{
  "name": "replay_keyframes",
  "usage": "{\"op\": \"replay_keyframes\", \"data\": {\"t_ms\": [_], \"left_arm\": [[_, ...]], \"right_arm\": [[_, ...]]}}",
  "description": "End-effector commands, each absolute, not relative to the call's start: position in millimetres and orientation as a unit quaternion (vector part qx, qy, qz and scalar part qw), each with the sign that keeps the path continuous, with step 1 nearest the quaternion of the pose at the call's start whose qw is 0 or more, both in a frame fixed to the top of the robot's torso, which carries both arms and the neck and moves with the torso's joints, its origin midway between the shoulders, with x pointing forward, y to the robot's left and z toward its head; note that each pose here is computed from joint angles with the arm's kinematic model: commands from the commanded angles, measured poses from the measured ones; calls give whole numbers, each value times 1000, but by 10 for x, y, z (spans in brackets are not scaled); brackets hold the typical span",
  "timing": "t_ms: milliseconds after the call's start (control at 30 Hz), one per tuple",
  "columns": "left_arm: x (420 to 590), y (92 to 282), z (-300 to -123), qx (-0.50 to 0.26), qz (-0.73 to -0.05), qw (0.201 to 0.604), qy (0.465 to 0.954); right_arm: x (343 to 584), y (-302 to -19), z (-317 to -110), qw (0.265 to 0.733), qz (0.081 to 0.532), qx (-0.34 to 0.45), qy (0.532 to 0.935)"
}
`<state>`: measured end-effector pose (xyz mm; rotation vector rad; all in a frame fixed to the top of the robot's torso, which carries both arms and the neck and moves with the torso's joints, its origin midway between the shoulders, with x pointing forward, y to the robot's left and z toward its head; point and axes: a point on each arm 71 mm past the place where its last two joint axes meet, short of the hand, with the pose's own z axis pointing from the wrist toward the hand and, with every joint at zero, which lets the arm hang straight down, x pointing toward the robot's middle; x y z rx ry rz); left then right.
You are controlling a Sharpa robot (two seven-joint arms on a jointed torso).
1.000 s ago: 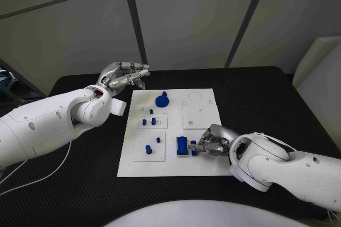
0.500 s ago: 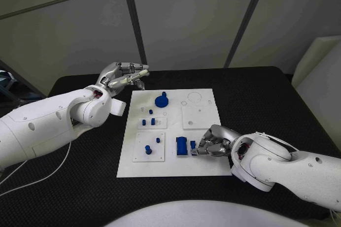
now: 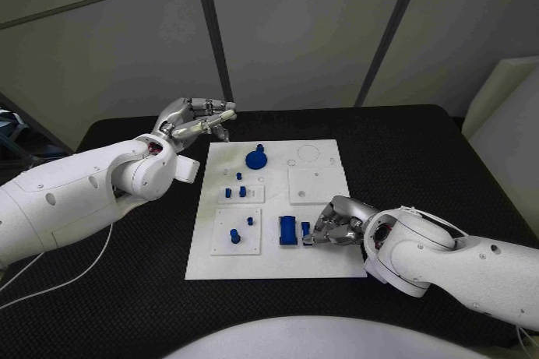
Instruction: Assemble the parts on the task board
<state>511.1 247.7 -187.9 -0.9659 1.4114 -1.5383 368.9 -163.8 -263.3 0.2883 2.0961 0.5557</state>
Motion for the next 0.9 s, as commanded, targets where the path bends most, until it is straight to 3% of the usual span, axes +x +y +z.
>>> {"op": "replay_keyframes", "data": {"t_ms": [33,533,733,900], "left_arm": [[5113,2471,-1869,-383,-614,406,559],[5111,2471,-1870,-383,-614,405,559],[5108,2482,-1884,-384,-612,406,560],[5095,2494,-1929,-387,-608,405,562]], "right_arm": [[3720,-1664,-2667,456,224,120,853],[3690,-1636,-2608,461,264,114,840],[3695,-1678,-2532,467,325,116,814],[3947,-1816,-2448,475,384,156,776]]}}
